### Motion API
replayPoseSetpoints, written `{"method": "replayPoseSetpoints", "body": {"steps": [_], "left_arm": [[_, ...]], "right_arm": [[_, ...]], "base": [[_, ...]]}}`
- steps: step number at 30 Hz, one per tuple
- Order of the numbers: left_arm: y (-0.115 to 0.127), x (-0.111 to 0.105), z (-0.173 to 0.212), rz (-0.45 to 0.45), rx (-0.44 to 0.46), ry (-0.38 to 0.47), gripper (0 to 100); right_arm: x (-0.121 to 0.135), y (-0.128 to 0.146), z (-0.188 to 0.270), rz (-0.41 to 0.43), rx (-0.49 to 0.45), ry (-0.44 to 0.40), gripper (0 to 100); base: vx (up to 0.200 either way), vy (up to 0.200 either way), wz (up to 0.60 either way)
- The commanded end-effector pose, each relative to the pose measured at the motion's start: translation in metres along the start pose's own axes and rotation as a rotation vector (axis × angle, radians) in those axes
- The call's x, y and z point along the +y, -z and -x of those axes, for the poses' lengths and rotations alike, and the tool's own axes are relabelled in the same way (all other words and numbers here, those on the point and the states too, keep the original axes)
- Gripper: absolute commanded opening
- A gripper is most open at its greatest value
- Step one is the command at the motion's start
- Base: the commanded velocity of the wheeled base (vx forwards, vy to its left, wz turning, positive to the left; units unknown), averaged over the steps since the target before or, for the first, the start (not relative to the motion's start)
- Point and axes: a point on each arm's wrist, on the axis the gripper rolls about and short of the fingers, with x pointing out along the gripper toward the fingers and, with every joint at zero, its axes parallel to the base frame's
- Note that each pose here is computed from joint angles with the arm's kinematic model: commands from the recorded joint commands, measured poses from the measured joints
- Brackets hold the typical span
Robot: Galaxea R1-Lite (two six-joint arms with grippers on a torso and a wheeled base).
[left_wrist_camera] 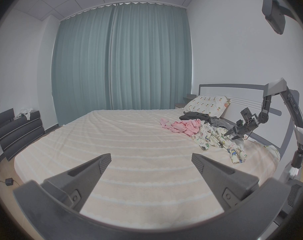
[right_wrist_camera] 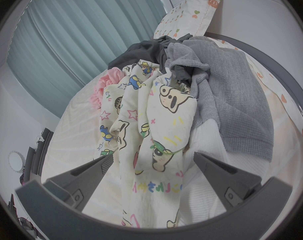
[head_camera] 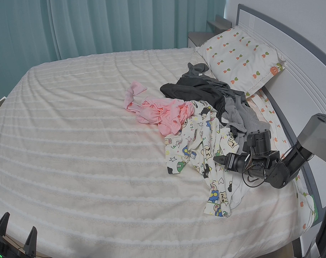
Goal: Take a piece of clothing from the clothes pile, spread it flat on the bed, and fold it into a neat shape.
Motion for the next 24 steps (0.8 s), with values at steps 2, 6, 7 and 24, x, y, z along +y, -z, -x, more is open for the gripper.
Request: {"method": "replayPoseSetpoints", "body": {"steps": [2,6,7,24], "left_arm": [[0.004,0.000,0.000,-0.001,-0.006,0.000,100],[0.003,0.000,0.001,-0.001,-0.007,0.000,100],[0.003,0.000,0.001,0.000,-0.007,0.000,100],[0.004,0.000,0.000,-0.001,-0.006,0.000,100]], "right_arm": [[0.000,0.006,-0.007,0.004,0.019,0.002,100],[0.002,0.012,-0.014,0.012,0.037,-0.002,100],[0.003,0.013,-0.017,0.014,0.040,-0.002,100],[0.024,0.017,-0.029,0.082,0.069,0.009,0]], "base": [[0.000,0.000,0.00],[0.000,0.000,0.00],[0.000,0.000,0.00],[0.000,0.000,0.00]]}}
